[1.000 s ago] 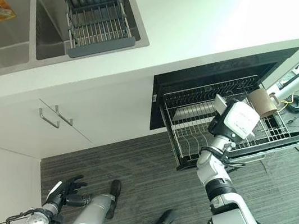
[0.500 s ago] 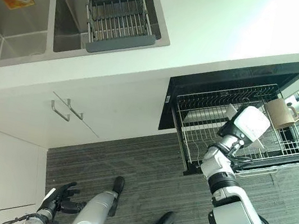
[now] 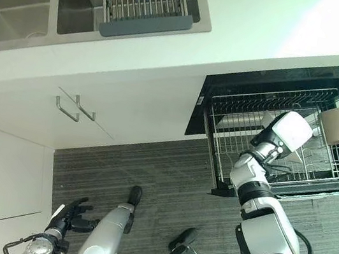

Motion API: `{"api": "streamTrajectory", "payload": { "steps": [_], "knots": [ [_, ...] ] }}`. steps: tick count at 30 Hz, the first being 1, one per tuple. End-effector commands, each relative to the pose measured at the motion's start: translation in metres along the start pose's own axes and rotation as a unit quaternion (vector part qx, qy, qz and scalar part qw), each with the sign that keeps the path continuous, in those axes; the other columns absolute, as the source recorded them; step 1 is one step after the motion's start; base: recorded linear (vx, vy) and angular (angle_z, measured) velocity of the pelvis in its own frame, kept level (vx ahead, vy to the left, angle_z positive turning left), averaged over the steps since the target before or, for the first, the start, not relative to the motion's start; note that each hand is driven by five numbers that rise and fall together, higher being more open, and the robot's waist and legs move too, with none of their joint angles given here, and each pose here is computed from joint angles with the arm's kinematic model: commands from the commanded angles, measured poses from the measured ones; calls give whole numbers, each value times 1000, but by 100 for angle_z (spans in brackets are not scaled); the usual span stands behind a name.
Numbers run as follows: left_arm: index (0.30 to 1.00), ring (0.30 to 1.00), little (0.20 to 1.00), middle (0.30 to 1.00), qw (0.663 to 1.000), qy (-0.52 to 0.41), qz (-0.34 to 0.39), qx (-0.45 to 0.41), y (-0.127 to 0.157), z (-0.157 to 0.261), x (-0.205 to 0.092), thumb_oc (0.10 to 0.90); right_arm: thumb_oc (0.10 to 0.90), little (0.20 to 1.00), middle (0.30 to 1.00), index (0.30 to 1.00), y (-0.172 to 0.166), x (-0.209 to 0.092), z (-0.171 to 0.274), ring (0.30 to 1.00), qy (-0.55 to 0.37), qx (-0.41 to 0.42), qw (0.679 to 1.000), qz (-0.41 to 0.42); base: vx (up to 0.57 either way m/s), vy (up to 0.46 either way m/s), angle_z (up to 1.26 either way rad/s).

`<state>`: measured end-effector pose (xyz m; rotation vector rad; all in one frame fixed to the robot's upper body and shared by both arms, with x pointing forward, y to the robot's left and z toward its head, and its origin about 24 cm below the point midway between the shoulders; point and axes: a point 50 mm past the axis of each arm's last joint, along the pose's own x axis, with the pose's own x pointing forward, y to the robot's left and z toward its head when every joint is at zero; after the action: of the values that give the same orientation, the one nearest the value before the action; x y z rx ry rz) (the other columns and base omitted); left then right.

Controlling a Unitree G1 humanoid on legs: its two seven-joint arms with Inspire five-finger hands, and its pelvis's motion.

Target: Place the dishes in the dishwasher.

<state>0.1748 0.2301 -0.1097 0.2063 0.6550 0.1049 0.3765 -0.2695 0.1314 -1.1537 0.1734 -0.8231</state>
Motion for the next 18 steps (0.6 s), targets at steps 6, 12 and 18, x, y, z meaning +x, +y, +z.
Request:
{"api": "streamTrajectory", "payload": {
  "steps": [6,12,18],
  "knots": [
    [900,900,900,900,1000,-16,20,8,15,4,-3,800,574,561,561,561,-49,32,26,561,-47,22,997,-65,0,0,0],
    [900,900,900,900,1000,-16,21,8,16,5,-4,800,800,900,900,900,-45,30,30,900,-57,34,997,-39,0,0,0],
    [900,900,900,900,1000,-17,21,9,17,5,-3,800,800,900,900,900,-47,30,37,900,-64,59,996,-31,0,0,0]
  ]
}}
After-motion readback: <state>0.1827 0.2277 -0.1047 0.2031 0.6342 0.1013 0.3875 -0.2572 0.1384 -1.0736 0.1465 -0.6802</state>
